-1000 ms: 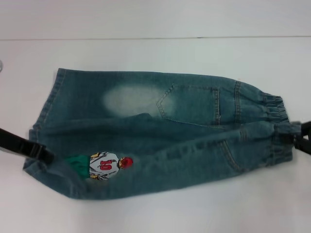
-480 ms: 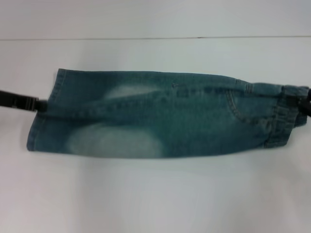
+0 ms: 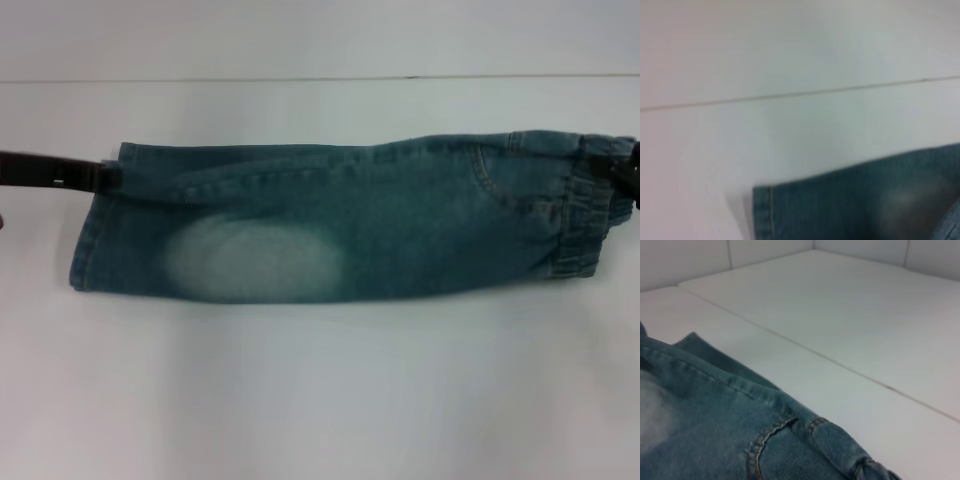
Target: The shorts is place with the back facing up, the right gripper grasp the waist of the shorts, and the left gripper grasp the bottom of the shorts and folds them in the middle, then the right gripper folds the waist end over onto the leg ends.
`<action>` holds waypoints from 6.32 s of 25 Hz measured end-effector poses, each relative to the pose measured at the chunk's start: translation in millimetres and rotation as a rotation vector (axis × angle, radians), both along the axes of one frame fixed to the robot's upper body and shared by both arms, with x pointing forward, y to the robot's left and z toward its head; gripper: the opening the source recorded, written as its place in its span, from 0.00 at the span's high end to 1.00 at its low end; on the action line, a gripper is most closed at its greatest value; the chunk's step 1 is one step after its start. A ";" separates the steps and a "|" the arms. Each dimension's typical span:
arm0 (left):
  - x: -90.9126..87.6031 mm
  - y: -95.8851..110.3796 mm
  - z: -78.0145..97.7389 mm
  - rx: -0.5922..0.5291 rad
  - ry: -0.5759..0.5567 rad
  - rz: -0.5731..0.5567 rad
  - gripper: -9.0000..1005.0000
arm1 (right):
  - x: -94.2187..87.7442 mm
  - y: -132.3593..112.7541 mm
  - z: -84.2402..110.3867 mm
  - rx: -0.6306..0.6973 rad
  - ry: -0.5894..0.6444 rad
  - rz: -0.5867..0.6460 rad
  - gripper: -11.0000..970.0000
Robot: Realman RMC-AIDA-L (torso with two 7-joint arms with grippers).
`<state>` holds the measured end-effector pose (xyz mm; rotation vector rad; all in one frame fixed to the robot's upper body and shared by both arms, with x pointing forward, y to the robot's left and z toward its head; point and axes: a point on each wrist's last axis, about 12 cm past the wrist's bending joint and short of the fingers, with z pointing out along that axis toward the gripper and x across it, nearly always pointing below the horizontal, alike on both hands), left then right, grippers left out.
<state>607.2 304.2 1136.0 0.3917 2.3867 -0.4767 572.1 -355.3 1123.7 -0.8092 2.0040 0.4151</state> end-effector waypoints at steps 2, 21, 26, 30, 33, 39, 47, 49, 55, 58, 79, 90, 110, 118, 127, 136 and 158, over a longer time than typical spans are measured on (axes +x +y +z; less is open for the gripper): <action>2.8 -4.7 0.0 -0.004 -0.019 -0.001 0.96 | 3.8 1.0 1.1 -0.014 -0.011 -0.005 0.88; 26.8 -20.1 -10.2 0.015 -0.111 0.090 0.96 | 26.4 14.5 -9.7 -0.098 -0.038 -0.068 0.85; 28.9 -21.5 -14.4 0.031 -0.122 0.098 0.96 | 34.0 24.9 -13.5 -0.098 -0.036 -0.061 0.84; 29.4 -23.6 -17.8 0.041 -0.142 0.122 0.91 | 43.0 29.8 -15.4 -0.115 -0.041 -0.089 0.83; 29.5 -20.0 -19.4 0.048 -0.138 0.134 0.85 | 45.6 32.7 -16.4 -0.121 -0.030 -0.099 0.83; 27.9 -11.4 -17.4 0.057 -0.154 0.152 0.64 | 44.9 29.4 -17.5 -0.126 -0.026 -0.127 0.66; 26.8 -13.8 -16.3 0.069 -0.171 0.136 0.35 | 39.0 22.9 -21.7 -0.156 0.027 -0.143 0.29; 26.6 -16.0 -15.7 0.068 -0.171 0.124 0.30 | 36.6 19.8 -21.2 -0.161 0.032 -0.150 0.21; 20.8 -31.7 -11.1 0.007 -0.198 -0.009 0.10 | 22.2 8.4 -19.5 -0.107 0.009 -0.162 0.09; 12.1 -40.3 -7.8 -0.066 -0.197 -0.124 0.06 | 6.1 0.3 -16.0 -0.031 -0.012 -0.136 0.05; -62.2 -48.7 0.1 -0.364 -0.151 -0.710 0.08 | -87.4 -15.1 -77.7 0.170 -0.077 -0.098 0.04; -62.9 -49.9 1.9 -0.369 -0.130 -0.713 0.10 | -80.9 -13.1 -93.2 0.133 -0.127 -0.172 0.04; -64.8 -49.5 -1.5 -0.374 -0.120 -0.695 0.13 | -46.9 12.5 -99.9 0.024 -0.088 -0.107 0.11; -62.9 -53.0 -2.1 -0.375 -0.121 -0.696 0.15 | -48.9 10.0 -99.8 0.017 -0.093 -0.107 0.30; -62.6 -56.4 -5.0 -0.375 -0.126 -0.685 0.16 | -47.3 12.9 -99.0 -0.012 -0.118 -0.070 0.68; -59.7 -63.6 -9.6 -0.388 -0.156 -0.638 0.18 | -49.3 11.9 -93.6 -0.003 -0.150 -0.044 0.83; -14.5 -170.5 -80.7 -0.220 -0.361 -0.425 0.67 | -54.6 3.3 -54.1 0.071 -0.224 0.043 0.85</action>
